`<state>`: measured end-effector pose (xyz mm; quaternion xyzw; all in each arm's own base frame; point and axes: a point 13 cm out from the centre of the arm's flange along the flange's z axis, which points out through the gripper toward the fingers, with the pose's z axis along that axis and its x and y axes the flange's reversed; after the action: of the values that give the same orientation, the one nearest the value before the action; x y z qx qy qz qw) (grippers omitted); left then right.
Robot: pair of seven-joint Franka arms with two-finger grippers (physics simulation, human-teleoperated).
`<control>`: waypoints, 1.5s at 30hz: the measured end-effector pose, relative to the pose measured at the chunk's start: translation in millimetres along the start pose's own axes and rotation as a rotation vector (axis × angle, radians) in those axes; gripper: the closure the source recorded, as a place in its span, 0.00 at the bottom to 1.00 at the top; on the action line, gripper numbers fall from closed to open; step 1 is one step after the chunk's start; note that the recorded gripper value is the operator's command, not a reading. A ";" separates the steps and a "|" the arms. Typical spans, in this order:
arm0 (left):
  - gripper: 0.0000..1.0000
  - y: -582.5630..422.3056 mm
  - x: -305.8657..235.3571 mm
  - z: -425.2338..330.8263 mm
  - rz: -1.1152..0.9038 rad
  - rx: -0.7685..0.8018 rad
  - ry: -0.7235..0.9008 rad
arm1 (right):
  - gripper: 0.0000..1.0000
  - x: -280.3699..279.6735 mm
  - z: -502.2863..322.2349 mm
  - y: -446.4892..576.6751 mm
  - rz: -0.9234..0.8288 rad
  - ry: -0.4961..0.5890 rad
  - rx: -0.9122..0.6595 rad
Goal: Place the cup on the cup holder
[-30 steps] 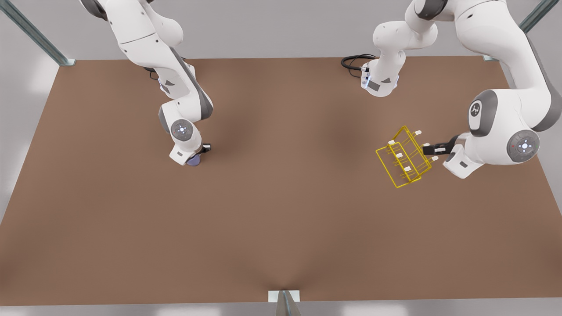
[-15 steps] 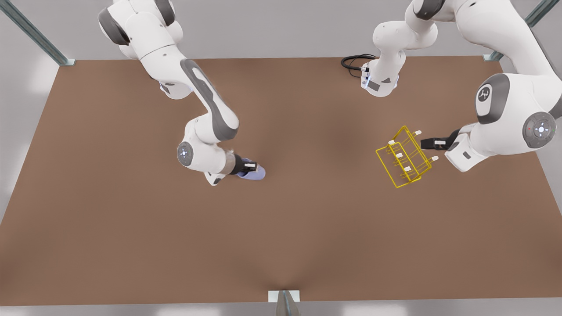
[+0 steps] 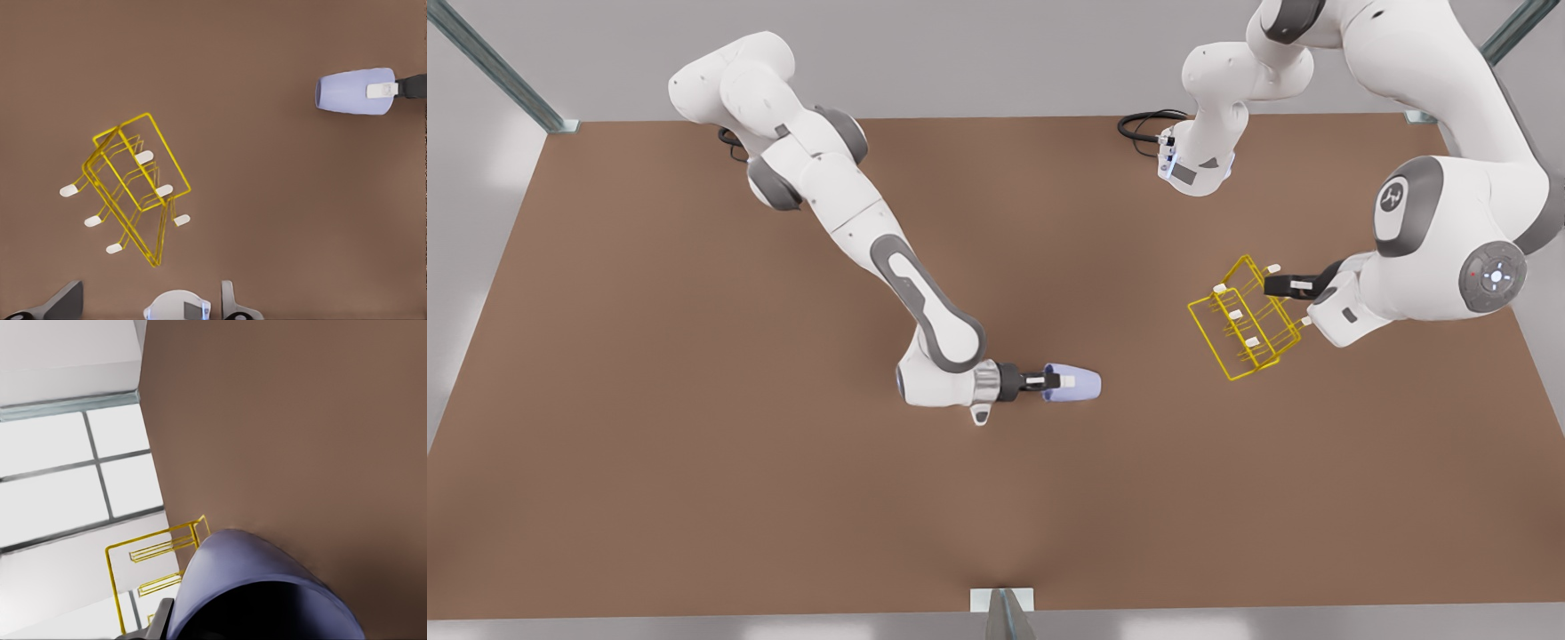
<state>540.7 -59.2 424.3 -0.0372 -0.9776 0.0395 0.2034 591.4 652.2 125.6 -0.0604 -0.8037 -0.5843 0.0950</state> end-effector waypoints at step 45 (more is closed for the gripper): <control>0.00 -248.5 -262.0 208.6 -1.721 0.571 -0.279 | 0.00 166.8 -575.0 192.1 -0.387 0.353 1.256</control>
<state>682.6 -342.4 153.1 0.7606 -0.6368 0.1185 0.0442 516.0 162.7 513.0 0.2476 -0.9592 -0.0144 0.1355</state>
